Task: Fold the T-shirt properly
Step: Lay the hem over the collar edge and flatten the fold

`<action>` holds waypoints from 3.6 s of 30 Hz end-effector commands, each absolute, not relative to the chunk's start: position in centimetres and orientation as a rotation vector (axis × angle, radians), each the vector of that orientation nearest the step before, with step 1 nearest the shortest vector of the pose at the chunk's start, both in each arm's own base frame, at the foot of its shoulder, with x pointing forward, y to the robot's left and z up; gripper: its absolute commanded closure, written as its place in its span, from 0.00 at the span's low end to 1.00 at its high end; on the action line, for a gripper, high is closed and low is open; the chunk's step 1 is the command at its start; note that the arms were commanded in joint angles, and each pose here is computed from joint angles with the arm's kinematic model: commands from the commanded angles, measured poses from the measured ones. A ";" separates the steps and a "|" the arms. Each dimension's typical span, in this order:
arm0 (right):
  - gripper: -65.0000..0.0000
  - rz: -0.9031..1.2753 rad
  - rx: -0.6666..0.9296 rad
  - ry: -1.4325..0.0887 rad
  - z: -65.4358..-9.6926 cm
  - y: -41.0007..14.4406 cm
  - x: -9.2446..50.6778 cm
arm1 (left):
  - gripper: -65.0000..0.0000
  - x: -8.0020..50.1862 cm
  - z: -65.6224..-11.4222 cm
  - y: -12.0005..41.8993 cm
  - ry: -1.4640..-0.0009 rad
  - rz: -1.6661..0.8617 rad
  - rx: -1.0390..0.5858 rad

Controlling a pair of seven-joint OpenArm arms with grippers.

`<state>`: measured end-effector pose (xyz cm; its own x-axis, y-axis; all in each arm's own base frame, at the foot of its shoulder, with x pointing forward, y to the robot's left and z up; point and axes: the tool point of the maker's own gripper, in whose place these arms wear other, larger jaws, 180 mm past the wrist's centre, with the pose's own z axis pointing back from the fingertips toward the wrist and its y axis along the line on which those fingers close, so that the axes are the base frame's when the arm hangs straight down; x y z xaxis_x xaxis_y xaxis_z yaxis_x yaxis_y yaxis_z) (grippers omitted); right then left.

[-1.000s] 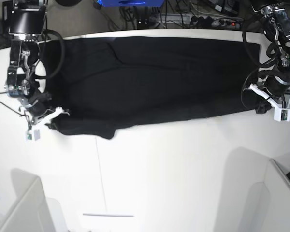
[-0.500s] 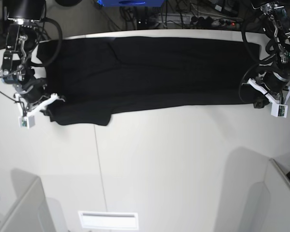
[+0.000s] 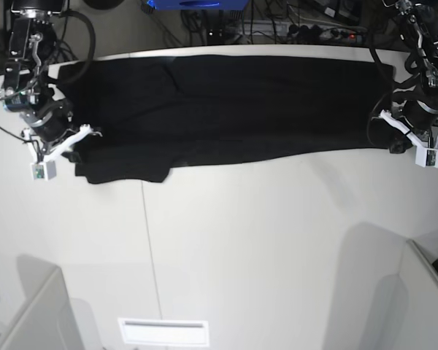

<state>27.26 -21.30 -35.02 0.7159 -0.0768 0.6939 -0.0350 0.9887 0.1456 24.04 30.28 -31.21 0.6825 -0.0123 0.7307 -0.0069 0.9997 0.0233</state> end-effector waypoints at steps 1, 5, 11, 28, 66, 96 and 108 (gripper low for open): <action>1.00 -0.007 0.144 -0.831 -33.4 -21.5 28.1 | 1.00 24.5 -30.0 30.6 -0.858 -0.021 0.040; 1.00 0.013 0.144 -0.834 -32.8 -21.0 27.7 | 1.00 24.4 -29.8 31.0 -0.853 -0.033 0.054; 1.00 0.013 0.134 -0.813 -32.7 -21.2 26.8 | 1.00 24.3 -29.9 31.0 -0.849 -0.035 0.054; 1.00 -0.141 0.129 -0.699 -34.6 -22.9 23.0 | 1.00 22.9 -31.0 30.4 -0.800 -0.097 0.044; 0.85 -0.178 0.140 -0.591 -37.5 -22.5 19.6 | 0.82 20.9 -32.4 30.9 -0.731 -0.097 0.052; 1.00 -0.136 0.202 -0.632 -39.7 -21.1 21.4 | 1.00 19.3 -35.9 30.6 -0.771 0.145 -0.037; 1.00 -0.198 0.220 -0.555 -43.1 -21.9 21.8 | 1.00 17.7 -41.5 32.8 -0.619 0.217 0.032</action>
